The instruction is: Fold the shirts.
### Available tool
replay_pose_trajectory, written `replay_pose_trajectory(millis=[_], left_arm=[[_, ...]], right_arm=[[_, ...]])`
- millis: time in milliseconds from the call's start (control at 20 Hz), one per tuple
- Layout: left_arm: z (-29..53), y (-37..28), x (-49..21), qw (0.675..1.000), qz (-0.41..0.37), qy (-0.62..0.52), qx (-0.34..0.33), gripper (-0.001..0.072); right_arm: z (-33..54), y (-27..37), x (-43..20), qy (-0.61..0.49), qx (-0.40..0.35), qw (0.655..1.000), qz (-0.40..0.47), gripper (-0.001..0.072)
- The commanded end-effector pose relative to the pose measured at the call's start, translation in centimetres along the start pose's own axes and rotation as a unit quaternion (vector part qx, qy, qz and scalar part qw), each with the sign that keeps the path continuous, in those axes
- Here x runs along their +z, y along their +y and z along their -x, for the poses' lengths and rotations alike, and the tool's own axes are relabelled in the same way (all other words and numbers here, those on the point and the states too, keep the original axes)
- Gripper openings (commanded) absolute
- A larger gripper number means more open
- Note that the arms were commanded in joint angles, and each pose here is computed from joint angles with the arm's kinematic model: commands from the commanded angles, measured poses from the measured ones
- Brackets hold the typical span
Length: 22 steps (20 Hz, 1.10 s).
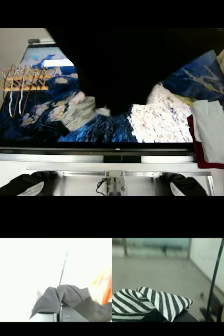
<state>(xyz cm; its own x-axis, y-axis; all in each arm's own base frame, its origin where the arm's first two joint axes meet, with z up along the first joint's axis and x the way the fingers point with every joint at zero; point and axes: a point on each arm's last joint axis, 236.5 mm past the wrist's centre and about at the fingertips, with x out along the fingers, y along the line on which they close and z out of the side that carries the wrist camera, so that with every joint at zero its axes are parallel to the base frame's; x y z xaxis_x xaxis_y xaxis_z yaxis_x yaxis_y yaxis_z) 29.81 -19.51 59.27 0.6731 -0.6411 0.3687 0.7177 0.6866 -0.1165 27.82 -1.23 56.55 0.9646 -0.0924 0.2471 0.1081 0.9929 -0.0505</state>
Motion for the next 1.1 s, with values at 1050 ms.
replay_pose_trajectory(millis=[1050], left_arm=[[-4.9,27.5,-31.2,0.913,0.020,0.270,0.304,0.0047]], right_arm=[[-13.7,5.8,-38.3,0.473,-0.014,0.871,0.129,0.0072]])
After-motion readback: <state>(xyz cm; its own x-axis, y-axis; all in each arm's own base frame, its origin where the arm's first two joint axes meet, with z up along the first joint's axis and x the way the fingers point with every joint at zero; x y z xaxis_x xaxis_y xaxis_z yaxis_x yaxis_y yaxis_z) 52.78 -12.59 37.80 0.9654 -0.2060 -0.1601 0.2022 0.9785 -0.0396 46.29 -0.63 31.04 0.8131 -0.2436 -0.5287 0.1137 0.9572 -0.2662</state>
